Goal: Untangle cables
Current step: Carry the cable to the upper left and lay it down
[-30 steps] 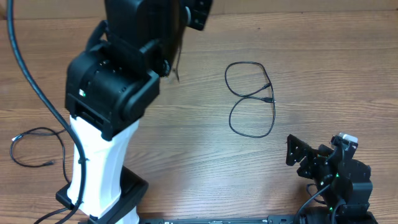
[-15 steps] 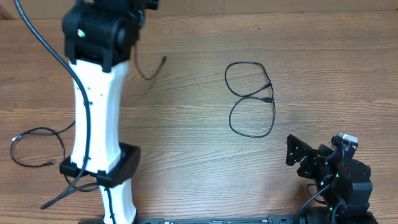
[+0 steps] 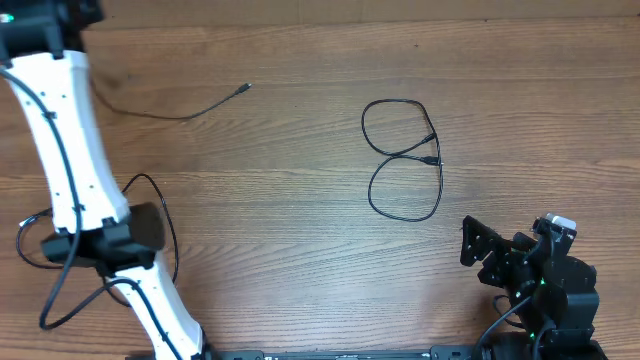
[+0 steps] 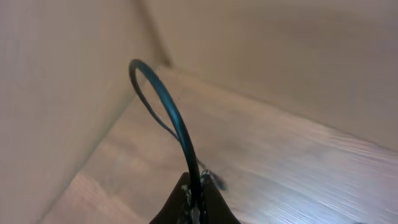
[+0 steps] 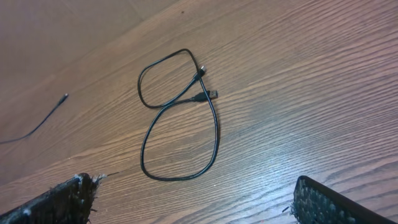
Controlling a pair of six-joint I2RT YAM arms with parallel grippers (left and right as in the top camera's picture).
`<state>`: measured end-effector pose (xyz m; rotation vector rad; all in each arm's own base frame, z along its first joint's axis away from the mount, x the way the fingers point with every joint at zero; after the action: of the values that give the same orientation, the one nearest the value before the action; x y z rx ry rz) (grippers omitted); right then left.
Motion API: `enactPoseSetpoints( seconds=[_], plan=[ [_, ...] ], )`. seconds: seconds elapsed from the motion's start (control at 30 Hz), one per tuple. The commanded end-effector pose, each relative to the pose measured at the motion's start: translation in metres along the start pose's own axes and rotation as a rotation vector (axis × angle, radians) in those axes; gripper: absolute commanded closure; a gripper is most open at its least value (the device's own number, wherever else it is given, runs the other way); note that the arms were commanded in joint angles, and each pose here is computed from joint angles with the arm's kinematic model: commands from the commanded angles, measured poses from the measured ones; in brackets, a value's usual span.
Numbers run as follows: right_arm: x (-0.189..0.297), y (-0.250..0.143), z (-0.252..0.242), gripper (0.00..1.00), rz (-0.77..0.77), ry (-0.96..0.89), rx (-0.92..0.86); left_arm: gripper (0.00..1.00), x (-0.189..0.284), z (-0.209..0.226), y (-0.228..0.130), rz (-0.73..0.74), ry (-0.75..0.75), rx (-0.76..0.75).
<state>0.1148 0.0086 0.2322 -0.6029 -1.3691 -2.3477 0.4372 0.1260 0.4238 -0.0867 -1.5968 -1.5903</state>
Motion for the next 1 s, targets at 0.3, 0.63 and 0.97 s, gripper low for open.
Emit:
enactPoseSetpoints(
  seconds=[0.3,0.63,0.97],
  plan=[
    [0.004,0.003,0.0,0.0,-0.025,-0.006,-0.001,0.96,-0.092,0.076,-0.03,0.167,-0.01,0.271],
    [0.004,0.003,0.0,0.0,-0.024,-0.006,-0.001,0.94,-0.149,0.077,-0.057,0.273,-0.176,0.319],
    [0.004,0.003,0.0,0.0,-0.024,-0.006,-0.001,0.0,-0.154,0.066,-0.062,0.314,-0.346,0.364]
  ],
)
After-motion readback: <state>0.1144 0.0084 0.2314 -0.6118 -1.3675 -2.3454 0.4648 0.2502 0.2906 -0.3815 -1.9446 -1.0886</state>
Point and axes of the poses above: each gripper's point midway between its finger pads, its own x axis back along the fingers, its own z axis along the line the jaws close on, y = z × x, the point moved 10 cm from there along x, back along the fingers, and after that the axes turned 3 degrees about -x, right-handed, at the moved point
